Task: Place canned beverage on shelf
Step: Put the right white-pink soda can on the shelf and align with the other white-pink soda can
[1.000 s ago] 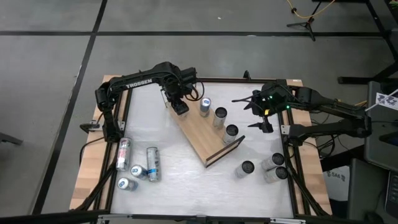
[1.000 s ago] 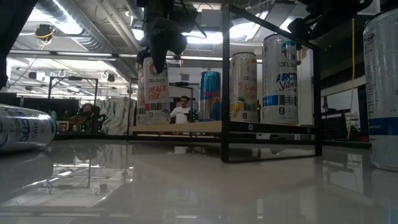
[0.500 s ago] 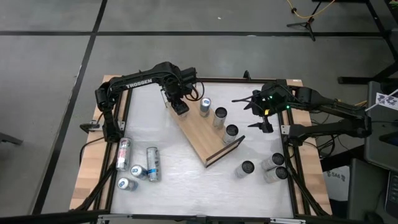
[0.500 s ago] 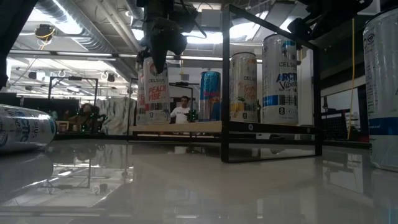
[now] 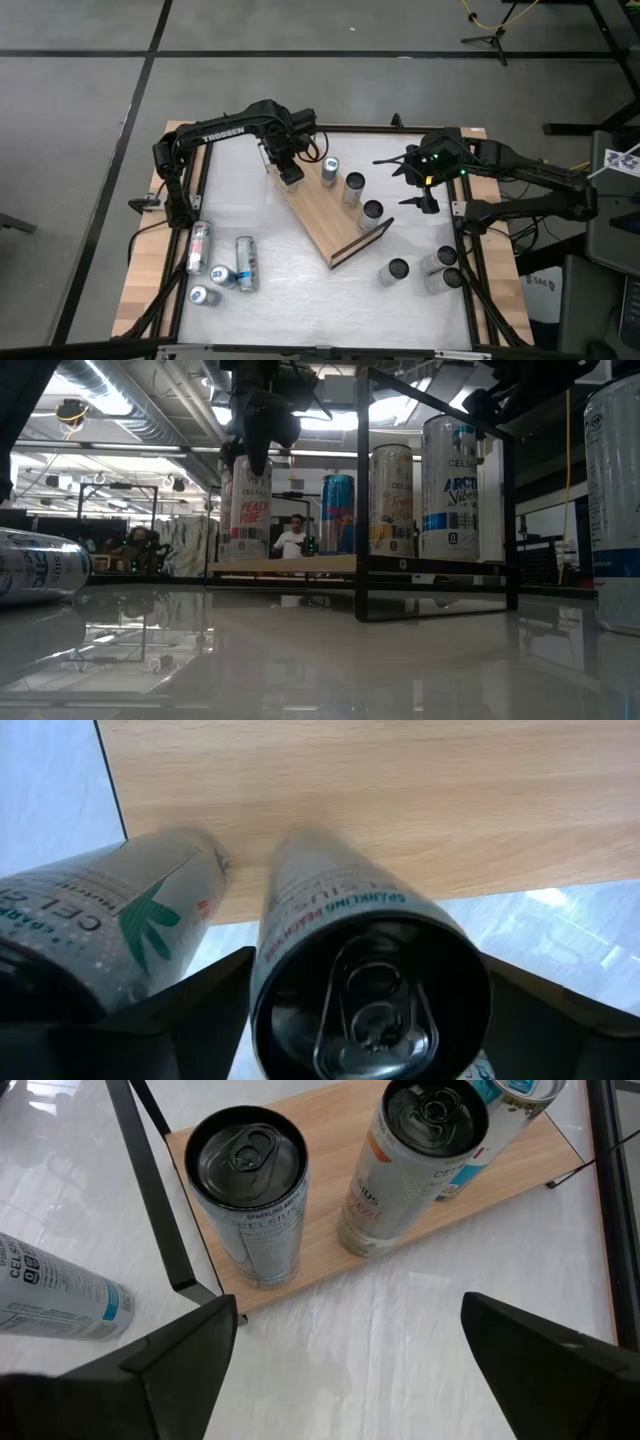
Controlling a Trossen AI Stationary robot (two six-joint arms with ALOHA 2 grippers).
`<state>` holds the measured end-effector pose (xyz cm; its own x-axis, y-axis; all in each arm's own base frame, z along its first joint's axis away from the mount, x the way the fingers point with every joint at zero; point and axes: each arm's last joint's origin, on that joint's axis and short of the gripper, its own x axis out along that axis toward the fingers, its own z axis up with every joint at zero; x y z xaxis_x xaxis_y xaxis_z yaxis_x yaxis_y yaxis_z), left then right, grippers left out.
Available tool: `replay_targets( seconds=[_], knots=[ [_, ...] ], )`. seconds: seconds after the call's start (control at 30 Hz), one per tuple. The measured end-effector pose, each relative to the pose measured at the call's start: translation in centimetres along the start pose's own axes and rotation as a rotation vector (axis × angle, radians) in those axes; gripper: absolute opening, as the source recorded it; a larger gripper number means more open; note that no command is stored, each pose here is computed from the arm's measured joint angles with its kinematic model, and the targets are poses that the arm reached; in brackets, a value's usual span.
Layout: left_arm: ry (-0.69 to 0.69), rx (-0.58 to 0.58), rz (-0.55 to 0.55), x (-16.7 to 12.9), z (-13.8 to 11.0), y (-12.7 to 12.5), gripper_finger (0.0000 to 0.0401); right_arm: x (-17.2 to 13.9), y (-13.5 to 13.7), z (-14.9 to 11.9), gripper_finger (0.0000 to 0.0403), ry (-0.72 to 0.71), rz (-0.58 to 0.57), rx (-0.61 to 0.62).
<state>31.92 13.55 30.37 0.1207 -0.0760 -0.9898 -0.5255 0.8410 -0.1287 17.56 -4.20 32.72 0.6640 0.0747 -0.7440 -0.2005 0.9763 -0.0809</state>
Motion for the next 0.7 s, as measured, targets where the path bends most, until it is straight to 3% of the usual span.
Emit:
replay_targets(
  seconds=[0.17,0.7],
  knots=[
    [0.0,-0.022,0.0,-0.01,0.0,-0.02,0.035,0.0,0.0,0.0,0.0379,0.0,0.0,0.0],
    [-0.011,-0.025,-0.005,-0.28,-0.11,0.0,0.0347,-0.01,0.0,0.01,0.0379,-0.001,0.0,0.0]
  ],
)
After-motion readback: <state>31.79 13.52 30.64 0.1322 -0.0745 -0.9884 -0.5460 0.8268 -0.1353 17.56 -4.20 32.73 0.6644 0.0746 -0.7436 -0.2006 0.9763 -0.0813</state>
